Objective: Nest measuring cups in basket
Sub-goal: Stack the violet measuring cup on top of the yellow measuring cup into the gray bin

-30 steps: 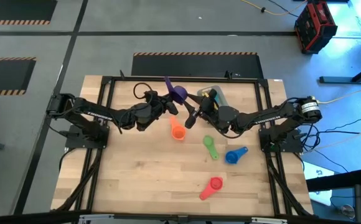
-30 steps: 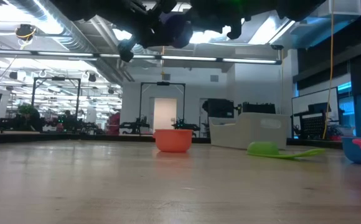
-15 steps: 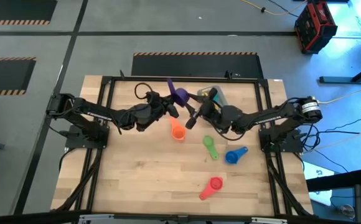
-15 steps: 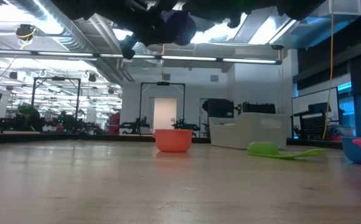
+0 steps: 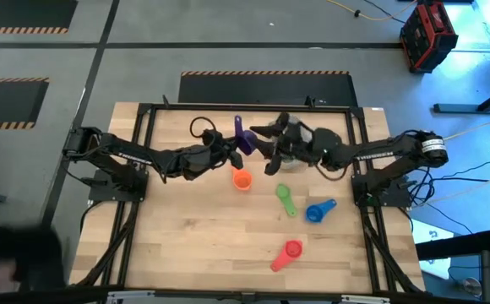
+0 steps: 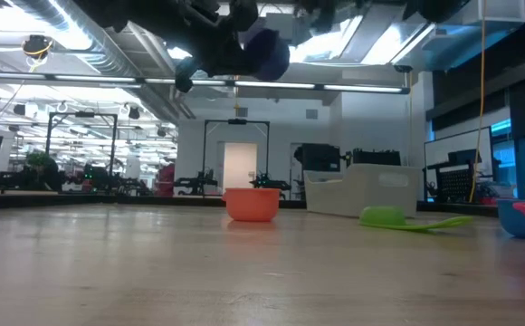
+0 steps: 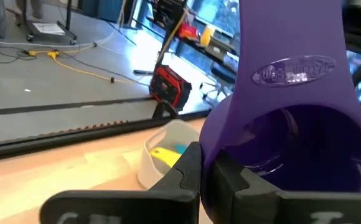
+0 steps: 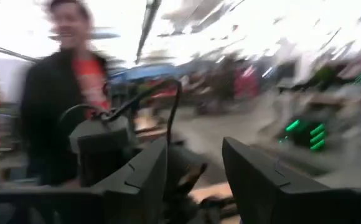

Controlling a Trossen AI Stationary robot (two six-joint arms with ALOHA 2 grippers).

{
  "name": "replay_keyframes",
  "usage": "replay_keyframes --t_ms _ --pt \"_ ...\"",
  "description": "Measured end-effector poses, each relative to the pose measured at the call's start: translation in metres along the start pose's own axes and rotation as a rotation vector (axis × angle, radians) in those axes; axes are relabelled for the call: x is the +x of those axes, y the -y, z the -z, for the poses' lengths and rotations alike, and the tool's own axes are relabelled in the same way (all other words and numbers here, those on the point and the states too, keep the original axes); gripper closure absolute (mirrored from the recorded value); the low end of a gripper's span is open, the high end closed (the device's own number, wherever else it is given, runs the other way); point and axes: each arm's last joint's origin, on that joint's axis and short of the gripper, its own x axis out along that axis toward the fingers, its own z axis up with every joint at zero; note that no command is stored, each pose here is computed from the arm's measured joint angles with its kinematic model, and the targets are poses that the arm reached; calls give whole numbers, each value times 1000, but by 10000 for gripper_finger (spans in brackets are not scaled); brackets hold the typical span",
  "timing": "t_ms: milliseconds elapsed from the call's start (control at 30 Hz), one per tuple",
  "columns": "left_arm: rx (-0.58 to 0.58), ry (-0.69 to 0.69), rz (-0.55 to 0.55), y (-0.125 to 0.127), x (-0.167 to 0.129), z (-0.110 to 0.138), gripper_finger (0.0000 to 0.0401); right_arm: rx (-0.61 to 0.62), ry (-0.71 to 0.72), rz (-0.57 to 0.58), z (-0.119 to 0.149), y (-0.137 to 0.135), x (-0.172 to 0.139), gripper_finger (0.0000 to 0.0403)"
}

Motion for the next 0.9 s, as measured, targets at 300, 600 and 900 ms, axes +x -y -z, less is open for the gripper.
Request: replay_keyframes --t_ms 300,600,900 --pt "37 -35 19 5 -7 7 399 148 -162 19 7 33 5 242" --pt "60 -35 19 6 -7 7 399 156 -203 -33 16 32 8 242" --pt "60 -38 26 6 -7 7 399 173 -216 -33 30 33 14 242"
